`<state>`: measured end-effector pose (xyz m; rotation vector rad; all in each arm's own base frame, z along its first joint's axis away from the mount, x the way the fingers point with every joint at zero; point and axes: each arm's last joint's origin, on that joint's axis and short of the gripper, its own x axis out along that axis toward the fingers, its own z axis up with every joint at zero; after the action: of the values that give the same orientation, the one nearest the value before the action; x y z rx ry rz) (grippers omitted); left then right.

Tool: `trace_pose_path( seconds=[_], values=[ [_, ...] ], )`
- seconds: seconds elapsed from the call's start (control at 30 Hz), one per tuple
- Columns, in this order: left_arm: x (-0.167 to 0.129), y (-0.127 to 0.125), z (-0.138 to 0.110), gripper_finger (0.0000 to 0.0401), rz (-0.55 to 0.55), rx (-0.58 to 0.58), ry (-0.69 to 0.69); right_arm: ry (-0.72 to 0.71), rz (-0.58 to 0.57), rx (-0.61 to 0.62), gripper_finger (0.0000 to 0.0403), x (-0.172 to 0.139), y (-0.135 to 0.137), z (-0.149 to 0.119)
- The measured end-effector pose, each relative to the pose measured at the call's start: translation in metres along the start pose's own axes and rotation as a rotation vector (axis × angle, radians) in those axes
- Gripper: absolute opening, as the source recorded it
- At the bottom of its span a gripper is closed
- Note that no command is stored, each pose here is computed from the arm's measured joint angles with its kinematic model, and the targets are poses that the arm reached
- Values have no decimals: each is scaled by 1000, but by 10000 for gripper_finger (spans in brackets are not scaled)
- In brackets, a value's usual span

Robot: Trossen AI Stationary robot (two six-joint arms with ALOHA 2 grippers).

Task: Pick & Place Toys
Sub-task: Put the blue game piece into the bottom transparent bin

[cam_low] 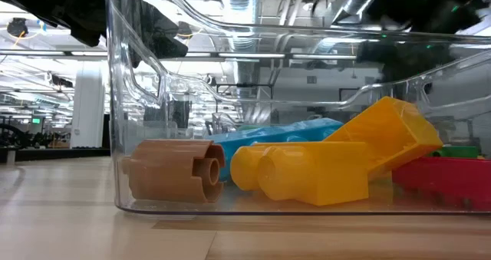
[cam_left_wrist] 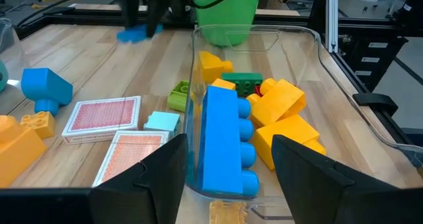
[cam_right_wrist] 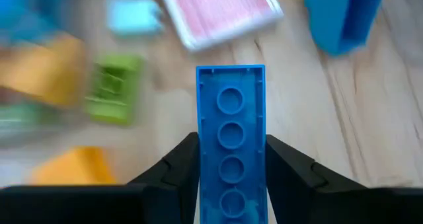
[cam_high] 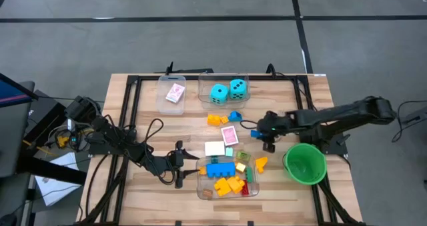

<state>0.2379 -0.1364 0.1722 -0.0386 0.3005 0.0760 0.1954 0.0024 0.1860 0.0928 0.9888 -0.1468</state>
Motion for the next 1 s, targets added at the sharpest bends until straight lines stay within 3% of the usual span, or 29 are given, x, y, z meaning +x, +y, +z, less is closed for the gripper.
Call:
trace_pose_path(
  seconds=[0.3, 0.5, 0.7, 1.0],
  values=[
    [0, 0, 0, 213, 0, 0, 0, -352, 216, -82, 128, -63, 32, 0],
    [0, 0, 0, 213, 0, 0, 0, -515, 378, -119, 129, -80, 57, 5],
    [0, 0, 0, 213, -1, 0, -1, -509, 448, -75, 129, -72, 75, 11],
    [0, 0, 0, 213, 0, 0, -1, -427, 484, -53, 129, -56, 105, 48]
  ],
)
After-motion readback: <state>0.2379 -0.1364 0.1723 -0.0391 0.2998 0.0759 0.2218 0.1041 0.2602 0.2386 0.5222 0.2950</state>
